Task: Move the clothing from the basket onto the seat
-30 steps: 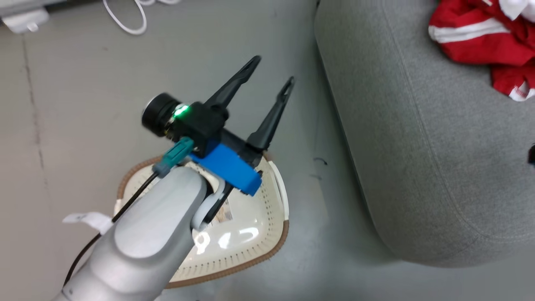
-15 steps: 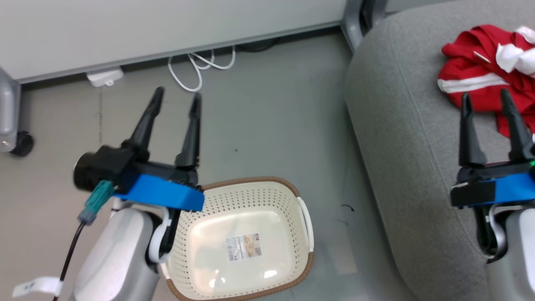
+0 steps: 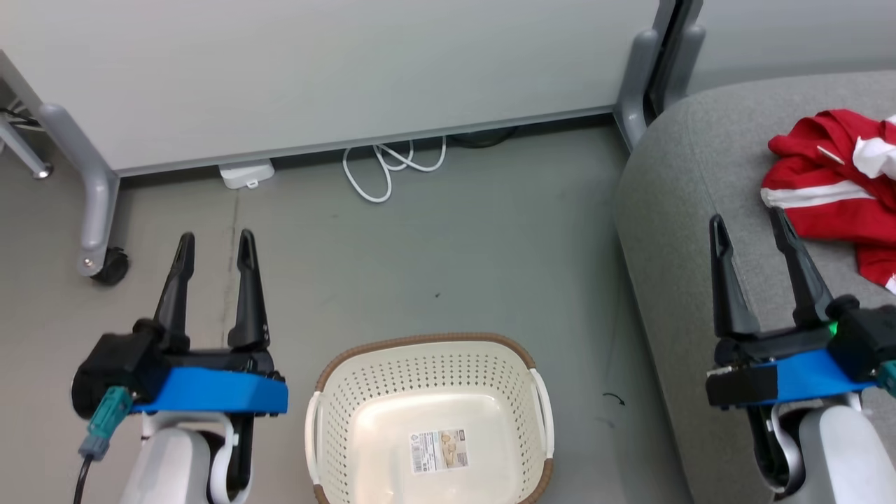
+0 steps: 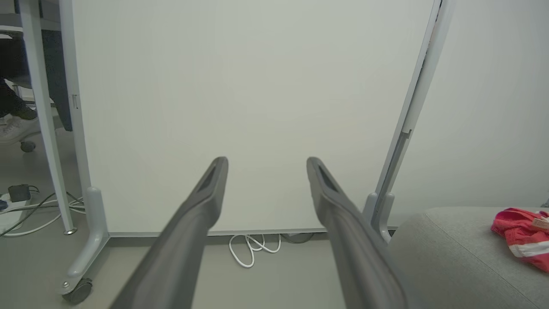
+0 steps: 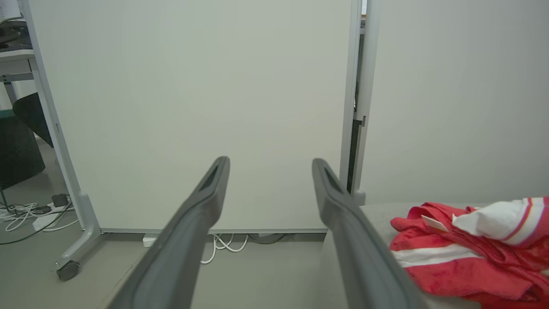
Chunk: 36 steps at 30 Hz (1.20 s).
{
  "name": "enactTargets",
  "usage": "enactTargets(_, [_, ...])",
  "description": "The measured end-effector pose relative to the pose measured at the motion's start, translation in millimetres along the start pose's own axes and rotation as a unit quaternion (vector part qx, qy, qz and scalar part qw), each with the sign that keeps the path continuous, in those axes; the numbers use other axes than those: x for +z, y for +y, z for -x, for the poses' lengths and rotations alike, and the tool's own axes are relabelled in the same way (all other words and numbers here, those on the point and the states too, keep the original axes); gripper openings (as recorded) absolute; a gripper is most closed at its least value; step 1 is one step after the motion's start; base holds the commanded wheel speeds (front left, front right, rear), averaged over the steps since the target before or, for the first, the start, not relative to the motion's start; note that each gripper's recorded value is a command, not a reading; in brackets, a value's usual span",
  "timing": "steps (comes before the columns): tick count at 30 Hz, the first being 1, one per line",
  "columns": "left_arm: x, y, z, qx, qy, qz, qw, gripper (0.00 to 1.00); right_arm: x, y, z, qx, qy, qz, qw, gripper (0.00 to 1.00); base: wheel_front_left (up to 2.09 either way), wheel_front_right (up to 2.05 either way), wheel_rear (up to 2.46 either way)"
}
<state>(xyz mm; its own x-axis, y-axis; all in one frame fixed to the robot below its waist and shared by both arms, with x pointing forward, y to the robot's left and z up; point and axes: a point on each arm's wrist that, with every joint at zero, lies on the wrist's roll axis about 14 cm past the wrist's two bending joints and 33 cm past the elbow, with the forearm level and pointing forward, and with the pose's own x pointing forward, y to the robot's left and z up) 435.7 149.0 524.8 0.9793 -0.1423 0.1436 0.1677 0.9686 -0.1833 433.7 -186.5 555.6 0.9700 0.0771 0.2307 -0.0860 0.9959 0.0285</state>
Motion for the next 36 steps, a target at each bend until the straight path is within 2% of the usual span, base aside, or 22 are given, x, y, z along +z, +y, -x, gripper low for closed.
enactTargets(14, [2,15,40,0.039,0.001,0.01,0.999,1.0,-6,-5,37,-0.025,0.019,-0.01,0.999,1.0,0.0,0.0,0.0])
enactTargets(33, [-12,16,51,0.038,0.029,-0.02,0.999,1.0,-8,-2,45,-0.026,0.025,-0.012,0.999,1.0,0.0,0.0,0.0])
enactTargets(34, [-13,17,52,0.038,0.03,-0.02,0.999,0.0,-9,-1,45,-0.026,0.026,-0.012,0.999,0.0,0.0,0.0,0.0])
enactTargets(36, [-22,17,57,0.041,0.045,-0.017,0.998,0.0,-15,-1,47,-0.026,0.037,-0.014,0.999,0.0,0.0,0.0,0.0])
